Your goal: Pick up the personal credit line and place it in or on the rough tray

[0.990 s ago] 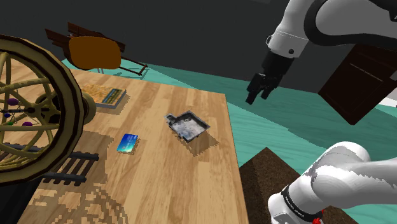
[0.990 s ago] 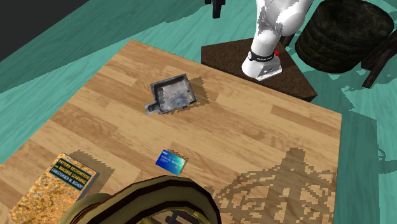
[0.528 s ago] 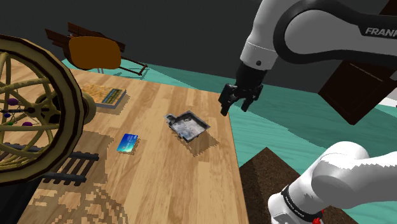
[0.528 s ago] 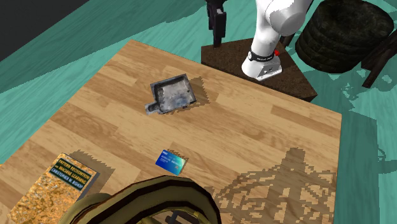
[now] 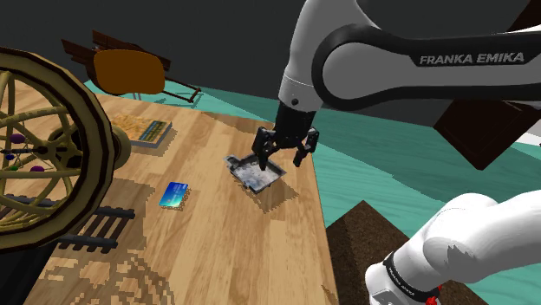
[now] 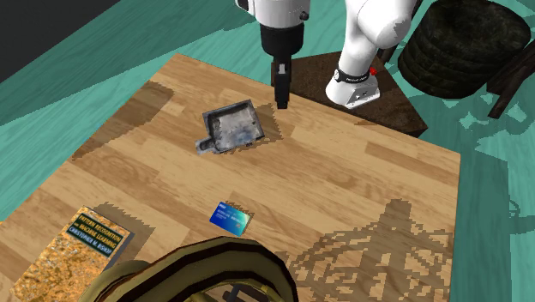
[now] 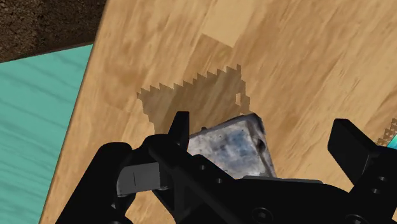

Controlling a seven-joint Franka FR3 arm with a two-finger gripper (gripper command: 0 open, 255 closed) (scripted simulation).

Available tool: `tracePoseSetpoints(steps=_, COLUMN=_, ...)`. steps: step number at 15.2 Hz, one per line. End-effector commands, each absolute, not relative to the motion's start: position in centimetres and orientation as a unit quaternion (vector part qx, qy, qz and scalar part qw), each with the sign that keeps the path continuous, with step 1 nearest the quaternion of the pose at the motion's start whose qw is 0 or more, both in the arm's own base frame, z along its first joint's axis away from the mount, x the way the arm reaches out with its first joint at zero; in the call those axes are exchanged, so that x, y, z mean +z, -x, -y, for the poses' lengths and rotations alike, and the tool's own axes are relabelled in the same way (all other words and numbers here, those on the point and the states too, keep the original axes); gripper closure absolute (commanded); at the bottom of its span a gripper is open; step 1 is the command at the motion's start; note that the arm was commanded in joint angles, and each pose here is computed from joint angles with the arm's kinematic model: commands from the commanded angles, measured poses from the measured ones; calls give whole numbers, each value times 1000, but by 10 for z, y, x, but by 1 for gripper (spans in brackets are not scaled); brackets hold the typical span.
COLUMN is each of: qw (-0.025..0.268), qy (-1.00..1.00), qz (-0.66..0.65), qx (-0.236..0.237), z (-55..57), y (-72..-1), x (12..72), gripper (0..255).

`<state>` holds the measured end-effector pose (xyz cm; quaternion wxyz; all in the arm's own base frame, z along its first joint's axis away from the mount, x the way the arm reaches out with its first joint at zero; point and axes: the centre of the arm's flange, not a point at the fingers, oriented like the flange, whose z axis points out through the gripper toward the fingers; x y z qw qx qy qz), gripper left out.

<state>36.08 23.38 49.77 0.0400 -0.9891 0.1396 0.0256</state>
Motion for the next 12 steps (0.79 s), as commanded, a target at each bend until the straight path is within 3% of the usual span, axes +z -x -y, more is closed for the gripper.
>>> tracePoseSetpoints(steps=1, qw=41, qy=986, qz=-160, qx=29, z=-260, y=-370, x=485, gripper=0)
tracePoseSetpoints(steps=12, qw=40, qy=964, qz=-260, qx=48, z=-373, y=-442, x=428, gripper=0)
